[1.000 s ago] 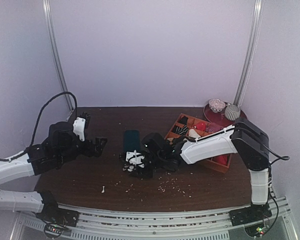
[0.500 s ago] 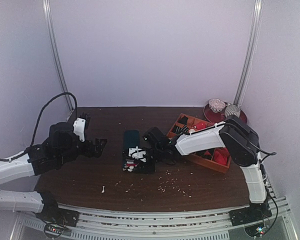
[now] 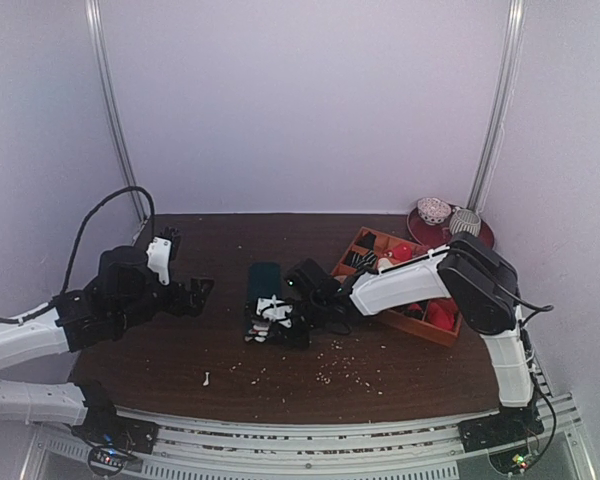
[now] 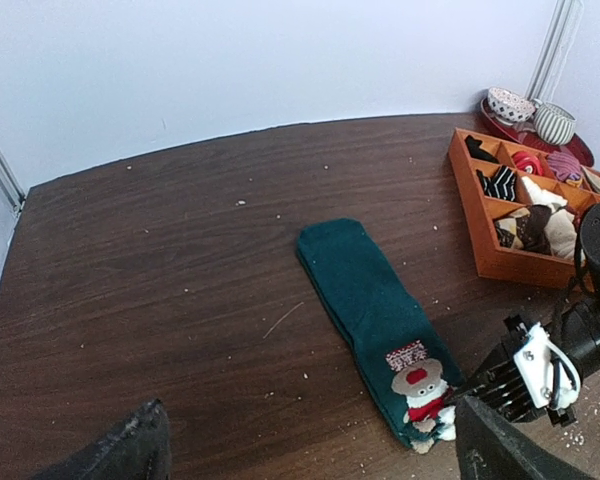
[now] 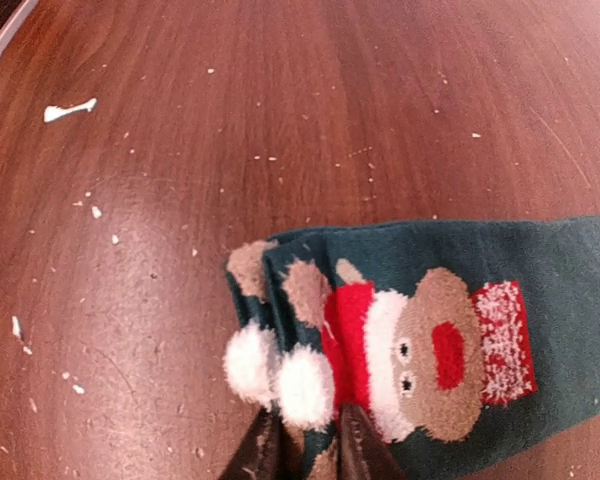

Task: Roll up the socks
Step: Move the right arm with a pair of socks to the center of the board.

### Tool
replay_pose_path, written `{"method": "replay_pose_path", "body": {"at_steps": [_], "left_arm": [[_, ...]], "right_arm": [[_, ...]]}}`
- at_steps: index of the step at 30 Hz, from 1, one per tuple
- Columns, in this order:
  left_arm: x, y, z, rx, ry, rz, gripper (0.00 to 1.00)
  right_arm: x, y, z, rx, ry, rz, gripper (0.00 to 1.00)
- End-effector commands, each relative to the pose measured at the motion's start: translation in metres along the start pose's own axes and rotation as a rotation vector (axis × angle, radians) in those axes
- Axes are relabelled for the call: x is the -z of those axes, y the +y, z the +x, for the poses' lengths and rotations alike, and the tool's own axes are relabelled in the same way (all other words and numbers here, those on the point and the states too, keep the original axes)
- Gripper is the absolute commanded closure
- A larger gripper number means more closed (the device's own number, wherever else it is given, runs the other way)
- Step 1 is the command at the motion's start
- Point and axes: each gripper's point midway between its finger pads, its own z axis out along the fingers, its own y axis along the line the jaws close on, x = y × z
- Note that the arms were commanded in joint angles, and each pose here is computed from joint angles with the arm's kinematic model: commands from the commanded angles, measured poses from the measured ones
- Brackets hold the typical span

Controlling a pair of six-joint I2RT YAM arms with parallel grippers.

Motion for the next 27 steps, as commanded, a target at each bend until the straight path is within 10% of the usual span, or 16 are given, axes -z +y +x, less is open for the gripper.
{"method": "replay_pose_path", "body": {"at_steps": [1, 17, 27], "left_arm": [[0.004, 0.0, -0.007, 0.024, -0.039, 0.018, 0.02], [0.017, -0.095, 0.04, -0.04, -0.082, 0.613, 0.25], [0.032, -0.136, 0.084, -0.246, -0.083, 0.86, 0.22]], "right_arm": [[-0.008, 0.006, 0.034, -0.102, 0.111, -0.005, 0.85], [0.041, 0.099, 0.049, -0.952, 0.326, -0.511, 0.92], [0.034, 0.101, 0.072, -1.101, 0.394, -0.573, 0.93]]}}
